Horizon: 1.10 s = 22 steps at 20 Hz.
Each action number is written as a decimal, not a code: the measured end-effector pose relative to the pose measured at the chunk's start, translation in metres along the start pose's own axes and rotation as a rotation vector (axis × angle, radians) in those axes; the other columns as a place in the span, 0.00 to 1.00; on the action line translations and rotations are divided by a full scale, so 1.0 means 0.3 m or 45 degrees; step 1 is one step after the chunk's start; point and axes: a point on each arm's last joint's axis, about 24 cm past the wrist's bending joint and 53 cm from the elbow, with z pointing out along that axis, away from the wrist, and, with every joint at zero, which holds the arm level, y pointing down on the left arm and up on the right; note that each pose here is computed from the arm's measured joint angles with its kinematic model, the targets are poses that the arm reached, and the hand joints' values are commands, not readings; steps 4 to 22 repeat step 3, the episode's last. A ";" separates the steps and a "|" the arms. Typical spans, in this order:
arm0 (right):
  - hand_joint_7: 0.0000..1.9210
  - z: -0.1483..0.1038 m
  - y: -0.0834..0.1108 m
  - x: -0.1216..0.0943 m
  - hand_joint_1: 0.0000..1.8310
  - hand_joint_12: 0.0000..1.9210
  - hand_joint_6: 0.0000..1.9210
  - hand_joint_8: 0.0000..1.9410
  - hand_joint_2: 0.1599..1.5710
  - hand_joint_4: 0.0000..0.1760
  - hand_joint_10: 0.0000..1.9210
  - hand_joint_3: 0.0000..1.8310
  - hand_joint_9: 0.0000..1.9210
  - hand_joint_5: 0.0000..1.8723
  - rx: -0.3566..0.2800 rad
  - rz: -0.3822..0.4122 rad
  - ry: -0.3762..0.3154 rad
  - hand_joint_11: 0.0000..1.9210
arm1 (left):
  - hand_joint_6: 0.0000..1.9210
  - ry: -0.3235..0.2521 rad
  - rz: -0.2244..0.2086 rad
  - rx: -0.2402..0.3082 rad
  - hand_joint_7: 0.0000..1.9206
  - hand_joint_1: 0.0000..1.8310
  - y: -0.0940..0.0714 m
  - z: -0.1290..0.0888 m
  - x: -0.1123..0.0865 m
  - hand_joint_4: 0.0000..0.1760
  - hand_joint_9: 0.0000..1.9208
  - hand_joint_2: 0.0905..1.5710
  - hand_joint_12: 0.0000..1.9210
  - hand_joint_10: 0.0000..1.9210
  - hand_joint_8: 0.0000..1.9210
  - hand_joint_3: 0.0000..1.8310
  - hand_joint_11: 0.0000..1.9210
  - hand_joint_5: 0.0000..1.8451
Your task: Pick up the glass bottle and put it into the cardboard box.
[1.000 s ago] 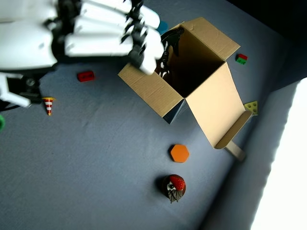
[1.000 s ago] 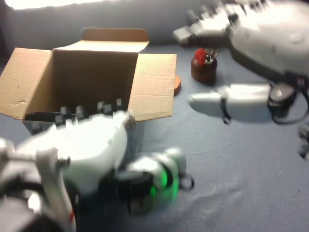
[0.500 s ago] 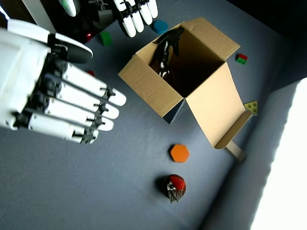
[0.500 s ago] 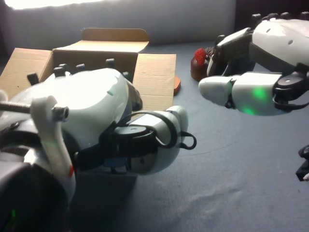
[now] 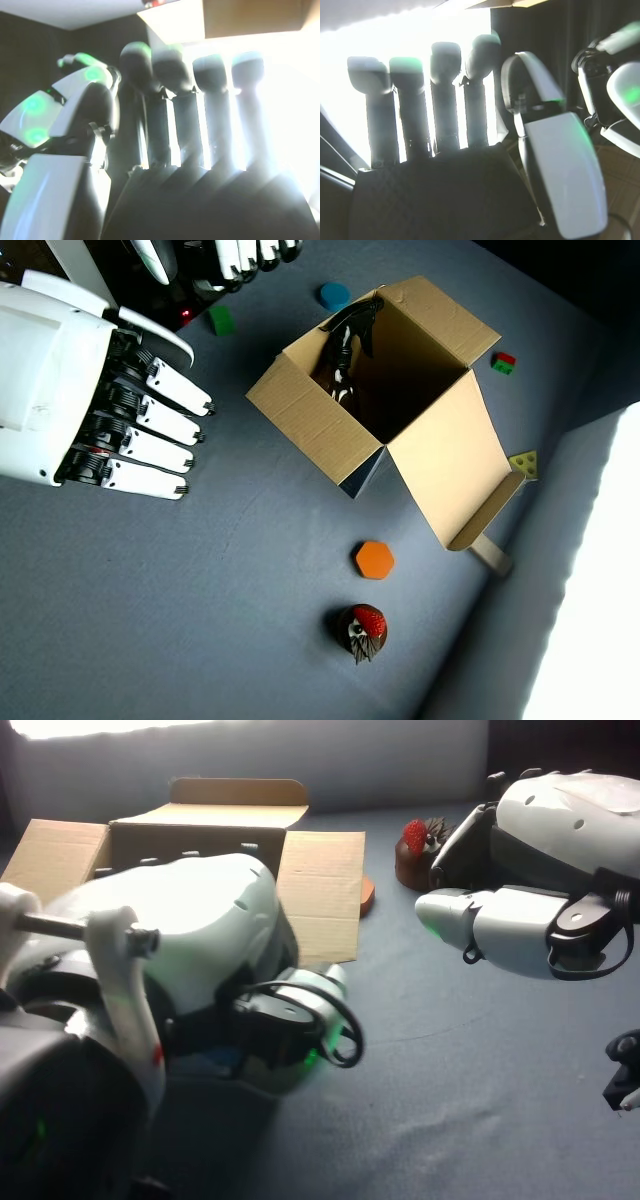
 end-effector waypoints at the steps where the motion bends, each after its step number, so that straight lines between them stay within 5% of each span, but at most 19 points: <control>1: 0.60 0.000 0.001 -0.002 0.41 1.00 0.92 0.97 0.91 0.00 1.00 0.02 0.62 0.56 -0.001 -0.004 -0.004 0.63 | 0.99 -0.006 -0.005 -0.002 0.58 0.31 0.001 0.000 -0.004 0.00 0.60 0.94 1.00 1.00 0.99 0.01 0.59 0.55; 22: 0.60 0.000 0.005 -0.006 0.41 1.00 0.92 0.97 0.91 0.00 1.00 0.02 0.62 0.56 -0.007 -0.017 -0.009 0.63 | 0.99 -0.006 -0.017 -0.003 0.58 0.31 0.003 0.001 -0.005 0.00 0.60 0.94 1.00 1.00 0.99 0.01 0.59 0.55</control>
